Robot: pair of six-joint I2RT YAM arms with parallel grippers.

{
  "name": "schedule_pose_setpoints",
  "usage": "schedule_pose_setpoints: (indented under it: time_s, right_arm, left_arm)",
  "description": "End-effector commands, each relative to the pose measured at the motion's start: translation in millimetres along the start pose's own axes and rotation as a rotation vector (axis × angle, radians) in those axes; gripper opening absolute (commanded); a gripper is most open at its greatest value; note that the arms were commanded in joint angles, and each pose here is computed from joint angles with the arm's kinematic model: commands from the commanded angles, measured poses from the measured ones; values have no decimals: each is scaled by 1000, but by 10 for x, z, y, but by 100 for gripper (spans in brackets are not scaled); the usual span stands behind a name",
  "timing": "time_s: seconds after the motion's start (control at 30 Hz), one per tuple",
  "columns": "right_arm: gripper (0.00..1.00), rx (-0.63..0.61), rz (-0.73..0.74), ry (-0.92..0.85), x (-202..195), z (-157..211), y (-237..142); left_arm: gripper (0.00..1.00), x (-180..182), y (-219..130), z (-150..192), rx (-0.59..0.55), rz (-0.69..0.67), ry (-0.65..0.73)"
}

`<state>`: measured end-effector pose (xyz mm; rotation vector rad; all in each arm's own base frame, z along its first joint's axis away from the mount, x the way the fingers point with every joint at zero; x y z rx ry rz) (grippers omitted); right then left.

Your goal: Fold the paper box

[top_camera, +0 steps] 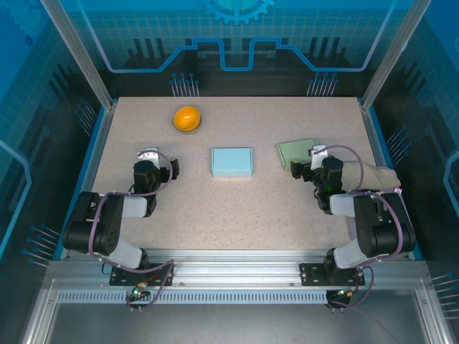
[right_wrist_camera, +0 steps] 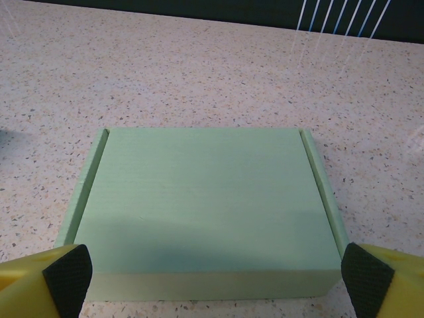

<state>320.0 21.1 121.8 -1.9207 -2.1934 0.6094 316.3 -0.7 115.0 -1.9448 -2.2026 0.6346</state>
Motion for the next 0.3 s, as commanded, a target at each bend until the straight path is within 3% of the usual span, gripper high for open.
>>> schedule_pose_setpoints:
  time_s: [0.0, 0.27]
  right_arm:
    - [100, -12, -15, -10, 13, -45, 23]
    - [100, -11, -15, -11, 17, -42, 24]
  left_arm:
    - [99, -25, 30, -82, -13, 22, 20]
    - [99, -32, 39, -73, 3, 59, 23]
Point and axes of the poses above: each hand's point on the last joint's axis, 136 mm out from that joint toward the fingers, its own y axis out along the fingers, its own x axis along the line the jaws close on, z = x × y, the point moved 8 cm from there along -y, back along the fingers, and after that the axes turned 6 degrees about -y, right-handed, at the moved point
